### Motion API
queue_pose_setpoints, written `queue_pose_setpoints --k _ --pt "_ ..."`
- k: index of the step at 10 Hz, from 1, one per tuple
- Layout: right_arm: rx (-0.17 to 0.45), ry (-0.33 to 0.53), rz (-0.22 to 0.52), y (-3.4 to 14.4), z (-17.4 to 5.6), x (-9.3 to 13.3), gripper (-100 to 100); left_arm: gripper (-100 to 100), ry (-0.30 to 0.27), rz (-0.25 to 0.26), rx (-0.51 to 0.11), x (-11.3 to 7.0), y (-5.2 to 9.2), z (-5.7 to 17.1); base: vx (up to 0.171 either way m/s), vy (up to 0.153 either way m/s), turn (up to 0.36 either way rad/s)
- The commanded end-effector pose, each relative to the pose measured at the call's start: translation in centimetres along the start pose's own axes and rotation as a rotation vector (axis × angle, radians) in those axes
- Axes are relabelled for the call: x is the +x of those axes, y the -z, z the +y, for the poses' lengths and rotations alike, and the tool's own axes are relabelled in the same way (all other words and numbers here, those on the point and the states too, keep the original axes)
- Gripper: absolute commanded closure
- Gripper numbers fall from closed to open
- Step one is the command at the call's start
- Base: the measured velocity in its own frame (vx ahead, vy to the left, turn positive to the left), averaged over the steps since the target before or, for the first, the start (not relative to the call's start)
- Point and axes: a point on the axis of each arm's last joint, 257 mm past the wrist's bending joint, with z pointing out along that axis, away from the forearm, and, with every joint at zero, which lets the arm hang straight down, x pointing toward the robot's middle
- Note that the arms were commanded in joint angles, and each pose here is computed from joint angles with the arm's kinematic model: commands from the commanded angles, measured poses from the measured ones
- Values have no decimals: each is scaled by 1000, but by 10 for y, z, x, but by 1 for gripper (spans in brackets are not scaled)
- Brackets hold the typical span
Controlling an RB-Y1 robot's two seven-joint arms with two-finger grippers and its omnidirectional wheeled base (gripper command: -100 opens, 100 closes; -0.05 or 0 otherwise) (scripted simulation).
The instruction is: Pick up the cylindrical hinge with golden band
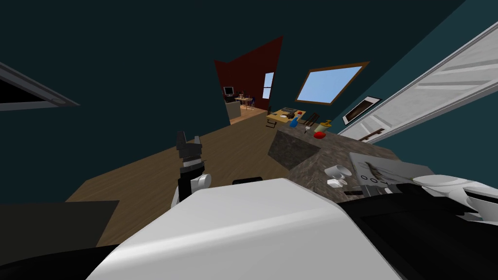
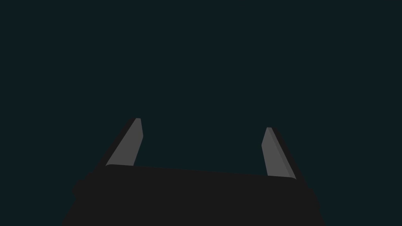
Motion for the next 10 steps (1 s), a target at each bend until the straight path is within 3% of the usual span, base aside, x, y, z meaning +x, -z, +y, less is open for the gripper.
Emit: queue_pose_setpoints --k 1,5,6,7,8,9,10 --pt "0 0 0 0 0 0 100 0 0 0 0 0 0 0 0 0 0" --pt "0 0 0 0 0 0 100 0 0 0 0 0 0 0 0 0 0" --pt "0 0 0 0 0 0 0 0 0 0 0 0 0 0 0 0 0" --pt "20 2 14 8 -11 -4 100 0 0 0 0 0 0 0 -26 -27 -47" --pt "14 8 7 6 -10 -7 100 0 0 0 0 0 0 0 -32 -41 -12" --pt "49 -10 38 19 -22 -2 100 0 0 0 0 0 0 0 -29 -42 -36" --pt "35 8 23 14 -20 -12 100 0 0 0 0 0 0 0 -30 -39 -19"
